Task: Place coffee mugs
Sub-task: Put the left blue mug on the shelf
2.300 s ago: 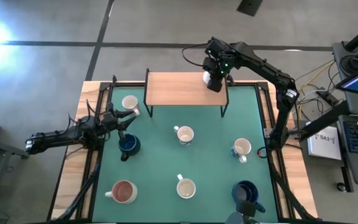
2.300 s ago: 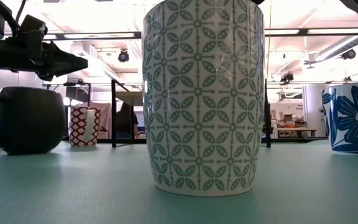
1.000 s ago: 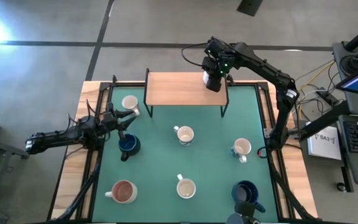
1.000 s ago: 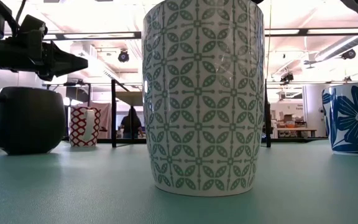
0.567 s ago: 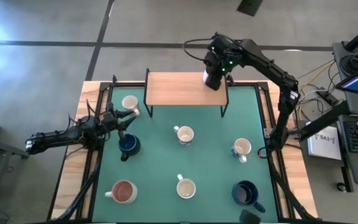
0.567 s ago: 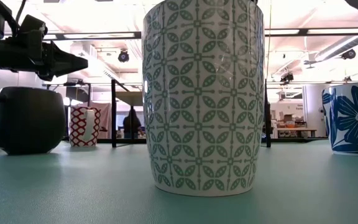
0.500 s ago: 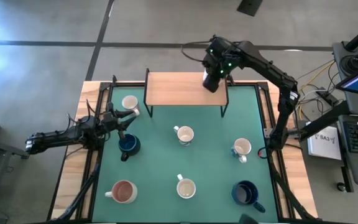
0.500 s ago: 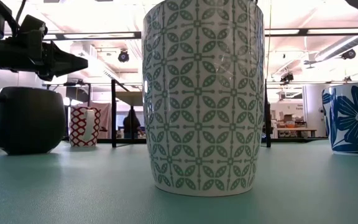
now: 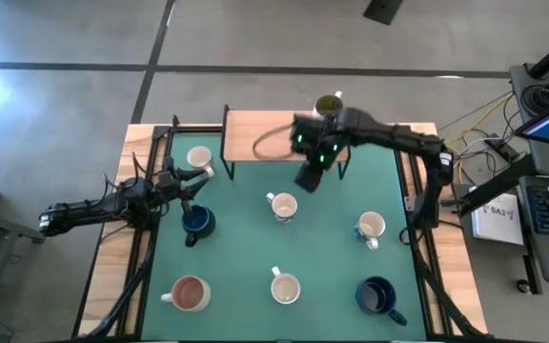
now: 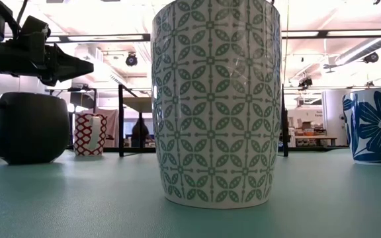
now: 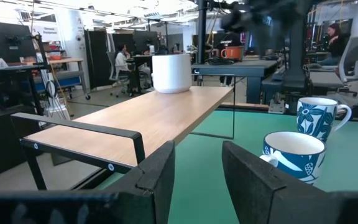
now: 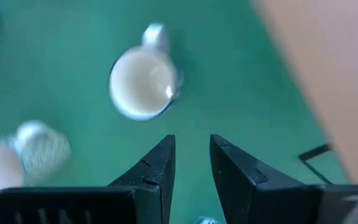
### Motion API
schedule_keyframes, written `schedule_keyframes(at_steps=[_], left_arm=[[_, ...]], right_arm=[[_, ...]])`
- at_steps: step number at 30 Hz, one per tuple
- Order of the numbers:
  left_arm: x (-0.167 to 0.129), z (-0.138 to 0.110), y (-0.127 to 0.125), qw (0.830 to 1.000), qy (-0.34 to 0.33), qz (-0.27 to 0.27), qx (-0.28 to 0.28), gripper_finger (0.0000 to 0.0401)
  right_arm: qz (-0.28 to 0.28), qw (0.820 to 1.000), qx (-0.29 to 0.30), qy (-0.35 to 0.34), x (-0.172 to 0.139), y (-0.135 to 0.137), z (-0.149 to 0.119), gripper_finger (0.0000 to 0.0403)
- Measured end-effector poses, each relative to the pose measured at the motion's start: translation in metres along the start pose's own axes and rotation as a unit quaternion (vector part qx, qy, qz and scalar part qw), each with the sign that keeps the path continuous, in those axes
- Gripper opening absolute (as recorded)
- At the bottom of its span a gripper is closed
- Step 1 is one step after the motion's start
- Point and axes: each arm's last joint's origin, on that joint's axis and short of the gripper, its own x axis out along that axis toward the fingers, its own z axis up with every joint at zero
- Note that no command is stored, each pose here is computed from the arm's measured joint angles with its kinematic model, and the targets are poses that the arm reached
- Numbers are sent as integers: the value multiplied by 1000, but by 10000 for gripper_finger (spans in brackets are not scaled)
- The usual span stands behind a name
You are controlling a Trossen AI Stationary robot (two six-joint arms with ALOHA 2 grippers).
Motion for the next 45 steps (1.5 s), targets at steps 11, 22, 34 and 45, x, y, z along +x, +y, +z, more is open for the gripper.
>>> schedule_keyframes(at_steps=[11,22,34,45], left_arm=[[0,0,0,1000,0,0,0,116],[0,0,0,1000,0,0,0,116],[0,0,0,1000,0,0,0,116],[0,0,0,1000,0,0,0,116]], right_arm=[[-18,976,-217,31,62,46,-26,95],[-20,998,-60,-11,100,19,-16,108],[6,999,-13,-37,117,6,-12,143],[-8,1000,-15,-18,144,3,-9,114]])
